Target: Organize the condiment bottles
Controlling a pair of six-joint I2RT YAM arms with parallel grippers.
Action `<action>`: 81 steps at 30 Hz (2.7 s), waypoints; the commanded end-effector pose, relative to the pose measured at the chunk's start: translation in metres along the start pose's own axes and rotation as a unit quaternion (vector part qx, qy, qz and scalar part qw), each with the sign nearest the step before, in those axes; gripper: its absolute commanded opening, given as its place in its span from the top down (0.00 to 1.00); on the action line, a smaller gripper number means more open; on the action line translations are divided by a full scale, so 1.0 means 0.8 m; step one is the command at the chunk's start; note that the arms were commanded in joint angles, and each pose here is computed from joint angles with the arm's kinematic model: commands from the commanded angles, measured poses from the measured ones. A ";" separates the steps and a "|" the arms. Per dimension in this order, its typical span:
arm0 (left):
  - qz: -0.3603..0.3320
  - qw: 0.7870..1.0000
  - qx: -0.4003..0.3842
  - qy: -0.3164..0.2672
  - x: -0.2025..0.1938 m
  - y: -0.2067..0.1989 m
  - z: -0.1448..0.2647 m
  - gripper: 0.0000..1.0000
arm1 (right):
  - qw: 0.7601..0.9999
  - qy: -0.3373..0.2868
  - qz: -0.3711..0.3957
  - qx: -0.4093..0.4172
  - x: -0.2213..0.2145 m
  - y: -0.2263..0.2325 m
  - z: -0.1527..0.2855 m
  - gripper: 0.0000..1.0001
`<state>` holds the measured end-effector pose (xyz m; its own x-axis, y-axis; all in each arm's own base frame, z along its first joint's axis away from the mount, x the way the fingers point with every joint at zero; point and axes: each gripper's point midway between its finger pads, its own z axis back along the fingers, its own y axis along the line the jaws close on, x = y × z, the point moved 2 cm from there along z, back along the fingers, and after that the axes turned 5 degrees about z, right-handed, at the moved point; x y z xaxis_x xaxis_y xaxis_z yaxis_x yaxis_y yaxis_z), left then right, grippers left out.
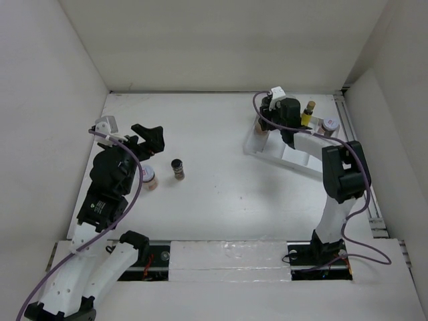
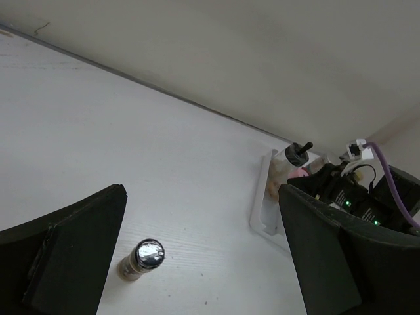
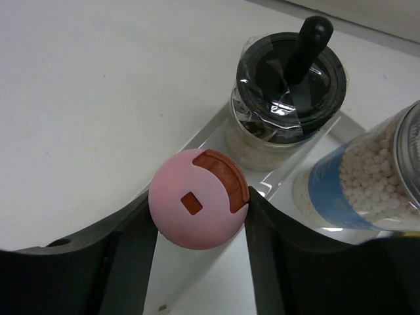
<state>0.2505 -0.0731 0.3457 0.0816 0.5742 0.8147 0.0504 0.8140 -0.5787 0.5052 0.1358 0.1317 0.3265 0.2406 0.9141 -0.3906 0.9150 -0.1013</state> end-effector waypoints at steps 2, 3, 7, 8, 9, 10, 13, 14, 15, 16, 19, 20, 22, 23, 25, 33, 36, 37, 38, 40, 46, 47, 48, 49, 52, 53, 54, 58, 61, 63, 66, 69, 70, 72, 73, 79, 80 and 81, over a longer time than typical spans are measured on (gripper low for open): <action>-0.001 1.000 -0.008 -0.016 0.009 -0.006 -0.005 0.03 | 0.999 -0.052 -0.005 0.007 0.046 -0.004 -0.009 0.39; -0.001 1.000 -0.008 -0.016 0.009 -0.006 -0.005 0.03 | 0.999 -0.052 -0.005 0.007 0.046 -0.004 -0.009 0.32; -0.001 1.000 -0.008 -0.016 0.009 -0.006 -0.005 0.03 | 0.999 -0.049 -0.005 0.012 0.058 -0.002 0.004 0.18; -0.002 1.000 -0.005 -0.012 0.007 -0.005 -0.008 0.03 | 0.999 -0.050 -0.005 0.005 0.063 -0.005 0.008 0.16; -0.002 1.000 -0.005 -0.012 0.007 -0.005 -0.008 0.03 | 0.999 -0.048 -0.005 0.001 0.063 -0.006 0.013 0.16; -0.002 1.000 -0.005 -0.012 0.007 -0.005 -0.008 0.03 | 0.998 -0.068 -0.003 -0.007 0.086 -0.010 0.028 0.16; -0.002 1.000 -0.005 -0.012 0.007 -0.005 -0.008 0.03 | 0.996 -0.085 0.010 -0.004 0.105 0.015 0.065 0.16; 0.003 1.000 -0.005 -0.012 0.006 -0.005 -0.008 0.01 | 0.995 -0.094 0.020 0.008 0.111 0.029 0.072 0.17; 0.004 1.000 -0.005 -0.012 0.006 -0.005 -0.008 0.01 | 0.992 -0.107 0.038 0.055 0.118 0.072 0.078 0.17; 0.003 1.000 -0.009 -0.010 0.005 -0.007 -0.008 0.01 | 0.989 -0.107 0.052 0.089 0.113 0.101 0.083 0.17; 0.017 1.000 -0.010 -0.010 0.008 -0.010 -0.006 0.00 | 0.958 -0.127 0.120 0.227 0.110 0.227 0.099 0.16; 0.027 1.000 -0.010 -0.011 0.011 -0.012 -0.005 0.00 | 0.951 -0.112 0.133 0.254 0.095 0.258 0.093 0.10; 0.043 0.999 -0.007 -0.013 0.013 -0.012 -0.002 0.00 | 0.930 -0.093 0.169 0.314 0.068 0.331 0.103 0.07; 0.051 0.998 -0.013 -0.021 0.021 -0.017 0.003 0.00 | 0.922 -0.080 0.180 0.334 0.055 0.353 0.098 0.06; 0.062 0.998 -0.001 -0.025 0.024 -0.014 0.004 0.00 | 0.913 -0.067 0.188 0.357 0.036 0.383 0.102 0.06; 0.105 0.994 0.003 -0.042 0.062 -0.030 0.024 0.00 | 0.891 -0.046 0.195 0.408 0.011 0.450 0.082 0.03; 0.110 0.993 0.009 -0.048 0.069 -0.032 0.029 0.00 | 0.890 -0.040 0.198 0.408 0.004 0.464 0.068 0.03; 0.111 0.992 0.014 -0.053 0.071 -0.029 0.029 0.00 | 0.888 -0.052 0.199 0.411 0.017 0.474 0.066 0.03; 0.111 0.992 0.022 -0.060 0.073 -0.026 0.028 0.00 | 0.888 -0.043 0.199 0.412 0.006 0.479 0.055 0.03; 0.108 0.991 0.039 -0.063 0.072 -0.019 0.025 0.00 | 0.888 -0.055 0.199 0.411 0.015 0.484 0.048 0.02; 0.098 0.993 0.034 -0.062 0.059 -0.011 0.024 0.00 | 0.880 -0.080 0.200 0.424 0.030 0.498 0.038 0.02; 0.097 0.993 0.035 -0.061 0.055 -0.009 0.021 0.00 | 0.878 -0.084 0.200 0.427 0.031 0.501 0.036 0.02; 0.099 0.993 0.033 -0.064 0.057 -0.011 0.021 0.00 | 0.878 -0.085 0.200 0.427 0.031 0.503 0.032 0.02; 0.096 0.993 0.037 -0.058 0.050 -0.006 0.019 0.00 | 0.874 -0.093 0.199 0.433 0.035 0.506 0.034 0.05; 0.091 0.994 0.032 -0.056 0.044 -0.005 0.017 0.00 | 0.875 -0.127 0.185 0.430 0.056 0.511 0.031 0.27; 0.084 0.994 0.033 -0.056 0.044 -0.004 0.017 0.00 | 0.872 -0.133 0.178 0.435 0.057 0.514 0.034 0.39; 0.084 0.994 0.033 -0.056 0.044 -0.004 0.017 0.00 | 0.877 -0.130 0.168 0.431 0.051 0.506 0.029 0.57; 0.066 0.996 0.034 -0.054 0.036 0.002 0.012 0.00 | 0.880 -0.224 0.114 0.403 0.133 0.448 0.072 0.58; 0.057 0.997 0.034 -0.041 0.028 0.001 0.006 0.00 | 0.902 -0.243 0.092 0.344 0.147 0.376 0.082 0.58; 0.052 0.997 0.034 -0.040 0.027 0.001 0.003 0.00 | 0.920 -0.243 0.083 0.298 0.163 0.325 0.099 0.58; 0.046 0.998 0.033 -0.034 0.024 0.001 0.000 0.00 | 0.958 -0.198 0.071 0.197 0.138 0.232 0.088 0.58; 0.038 0.998 0.036 -0.023 0.014 0.003 -0.009 0.00 | 0.982 -0.152 0.054 0.099 0.107 0.143 0.071 0.58; 0.038 0.998 0.036 -0.023 0.014 0.003 -0.009 0.00 | 0.983 -0.141 0.054 0.100 0.097 0.144 0.070 0.58; 0.031 0.999 0.040 -0.018 0.010 0.005 -0.013 0.00 | 0.988 -0.127 0.047 0.069 0.087 0.116 0.063 0.58; 0.030 0.999 0.043 -0.014 0.007 0.006 -0.016 0.00 | 0.990 -0.115 0.046 0.067 0.077 0.111 0.058 0.58; 0.025 0.999 0.043 -0.014 0.007 0.006 -0.016 0.00 | 0.996 -0.074 0.032 0.037 0.045 0.087 0.043 0.58; 0.025 0.999 0.043 -0.014 0.007 0.006 -0.016 0.00 | 0.997 -0.062 0.023 0.034 0.035 0.083 0.040 0.58; 0.023 0.999 0.046 -0.011 0.003 0.009 -0.017 0.00 | 0.997 -0.062 0.023 0.034 0.034 0.082 0.040 0.58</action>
<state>0.2634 -0.0651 0.3352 0.0862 0.6144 0.7843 -0.0800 0.7889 -0.6092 0.4528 0.2025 0.1542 0.2053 0.2671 0.9415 -0.5067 0.8521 -0.1312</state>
